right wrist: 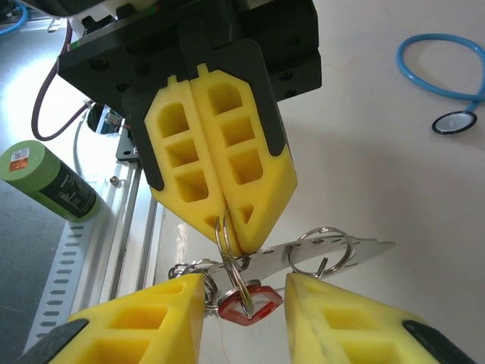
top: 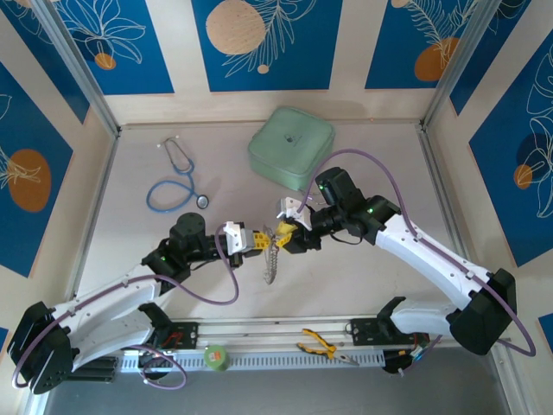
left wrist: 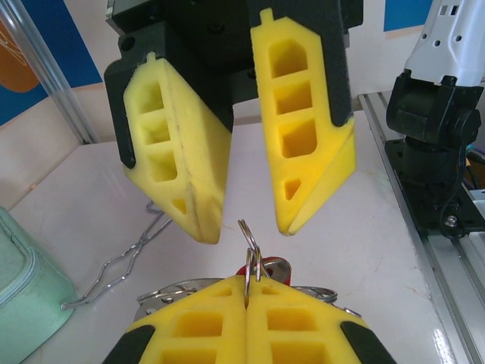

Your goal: Put the keys on the keyring

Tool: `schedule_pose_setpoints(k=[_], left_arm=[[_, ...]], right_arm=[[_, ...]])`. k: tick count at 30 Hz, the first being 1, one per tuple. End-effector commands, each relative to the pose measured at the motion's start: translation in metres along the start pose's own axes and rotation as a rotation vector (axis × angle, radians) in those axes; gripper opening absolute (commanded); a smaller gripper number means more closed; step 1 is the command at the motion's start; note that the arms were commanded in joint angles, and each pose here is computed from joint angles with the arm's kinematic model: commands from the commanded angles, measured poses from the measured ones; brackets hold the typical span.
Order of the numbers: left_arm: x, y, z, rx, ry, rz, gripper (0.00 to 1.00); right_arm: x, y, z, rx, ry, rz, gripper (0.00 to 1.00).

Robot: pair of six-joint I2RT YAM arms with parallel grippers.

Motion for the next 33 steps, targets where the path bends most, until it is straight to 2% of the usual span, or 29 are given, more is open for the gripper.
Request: schedule_pose_setpoints(k=[1,3,7,9,18,22,23,28,33], left_arm=[[-0.011,-0.006,-0.002,0.035,-0.055,0.041,0.00],[-0.011,-0.006,-0.002,0.038,-0.057,0.041,0.00],[-0.011,-0.007,-0.003,0.042,-0.059,0.037,0.00],[-0.011,-0.007,-0.003,0.042,-0.062,0.037,0.00],[-0.021,-0.010,-0.005,0.054,-0.114,0.067,0.00],[-0.021,-0.009,-0.004,0.054,-0.120,0.066,0.00],[-0.020,-0.009,-0.004,0.053,-0.120,0.064,0.00],[-0.016,-0.008,0.000,0.058,-0.120,0.043,0.00],[-0.014,-0.007,0.003,0.076,-0.131,0.010,0.00]], right_arm=[[0.001,0.005,0.003,-0.037,-0.006,0.012,0.28],[0.001,0.006,0.003,-0.045,-0.016,0.013,0.23],[0.002,0.005,0.001,-0.053,-0.021,0.025,0.04],[0.003,0.004,0.000,-0.050,-0.018,0.040,0.00],[0.025,-0.001,0.006,-0.048,0.050,0.114,0.00],[0.021,-0.004,0.007,-0.045,0.028,0.118,0.00],[0.019,-0.004,0.007,-0.041,0.019,0.113,0.01],[0.014,0.000,-0.002,0.029,-0.043,0.004,0.33],[0.010,0.010,-0.006,0.063,-0.094,-0.126,0.37]])
Point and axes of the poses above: each hand's point on the last joint's axis, 136 mm out from that joint toward the fingers, its own z axis out along the fingers, its own y axis along the line the jaws close on, x = y × z, the point moved 5 cm from there along -z, back along the fingers, and after that the axes turned 14 degrees about -z, right-handed, at the moved point
